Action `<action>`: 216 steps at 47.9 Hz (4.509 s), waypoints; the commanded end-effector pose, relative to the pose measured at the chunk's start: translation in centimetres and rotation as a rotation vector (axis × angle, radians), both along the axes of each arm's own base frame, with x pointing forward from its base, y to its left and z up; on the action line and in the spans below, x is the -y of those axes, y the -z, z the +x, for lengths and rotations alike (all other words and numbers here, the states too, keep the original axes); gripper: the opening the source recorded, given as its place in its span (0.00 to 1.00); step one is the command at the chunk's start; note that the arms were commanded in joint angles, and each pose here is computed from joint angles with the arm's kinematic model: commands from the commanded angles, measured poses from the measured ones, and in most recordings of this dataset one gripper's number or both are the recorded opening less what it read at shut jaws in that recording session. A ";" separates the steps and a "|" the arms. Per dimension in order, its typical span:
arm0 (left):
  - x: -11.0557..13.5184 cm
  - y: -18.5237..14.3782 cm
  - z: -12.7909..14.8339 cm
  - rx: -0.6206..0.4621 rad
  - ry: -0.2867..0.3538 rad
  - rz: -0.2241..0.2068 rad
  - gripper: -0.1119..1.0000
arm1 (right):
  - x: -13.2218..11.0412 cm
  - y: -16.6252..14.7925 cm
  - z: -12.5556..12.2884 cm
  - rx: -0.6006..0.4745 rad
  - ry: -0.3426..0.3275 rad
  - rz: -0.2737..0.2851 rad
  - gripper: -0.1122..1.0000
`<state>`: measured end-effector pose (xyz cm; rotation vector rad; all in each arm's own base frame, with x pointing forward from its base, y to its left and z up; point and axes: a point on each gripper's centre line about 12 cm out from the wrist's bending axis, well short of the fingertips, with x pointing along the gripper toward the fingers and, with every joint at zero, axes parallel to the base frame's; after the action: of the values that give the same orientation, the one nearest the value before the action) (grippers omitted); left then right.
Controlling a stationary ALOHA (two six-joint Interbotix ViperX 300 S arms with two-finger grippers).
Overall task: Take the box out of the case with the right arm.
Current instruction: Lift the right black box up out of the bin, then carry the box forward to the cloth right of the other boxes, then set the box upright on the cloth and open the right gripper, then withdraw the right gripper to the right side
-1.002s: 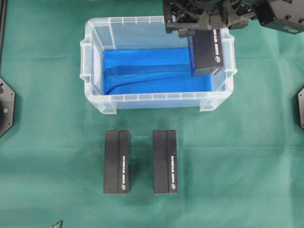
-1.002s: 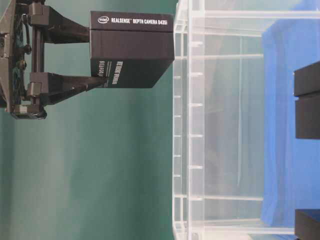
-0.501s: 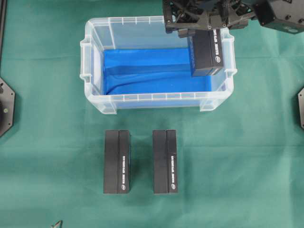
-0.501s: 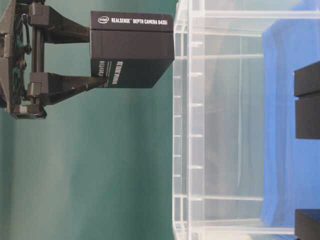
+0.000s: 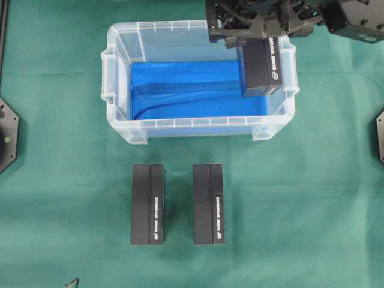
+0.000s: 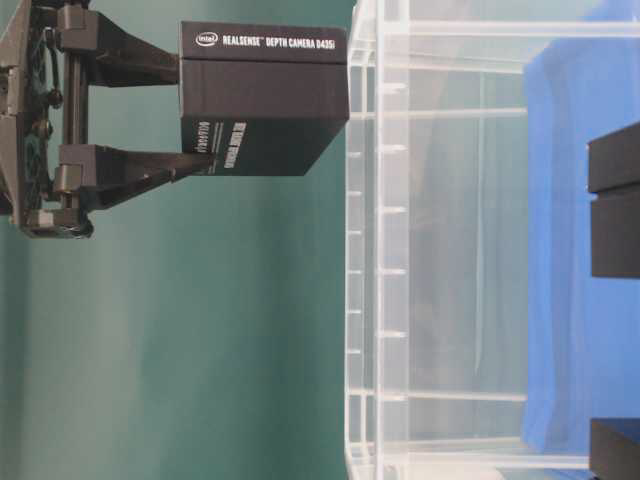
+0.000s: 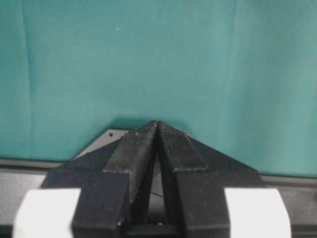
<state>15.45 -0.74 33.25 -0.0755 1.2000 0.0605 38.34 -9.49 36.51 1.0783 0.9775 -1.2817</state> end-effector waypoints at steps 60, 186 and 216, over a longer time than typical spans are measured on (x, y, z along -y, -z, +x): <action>-0.1 -0.7 0.3 0.020 -0.002 0.002 0.12 | -21.4 -1.2 -3.0 0.045 0.009 0.045 0.69; 0.0 -0.7 0.3 0.020 0.001 0.003 0.12 | -19.7 5.1 -2.8 0.063 0.023 0.113 0.89; 0.0 -0.7 0.3 0.020 0.001 0.003 0.12 | -18.3 3.9 -4.6 0.030 0.023 0.109 0.88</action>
<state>15.51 -0.73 33.20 -0.0728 1.2029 0.0611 34.94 8.83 31.00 1.1583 1.0430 -1.2804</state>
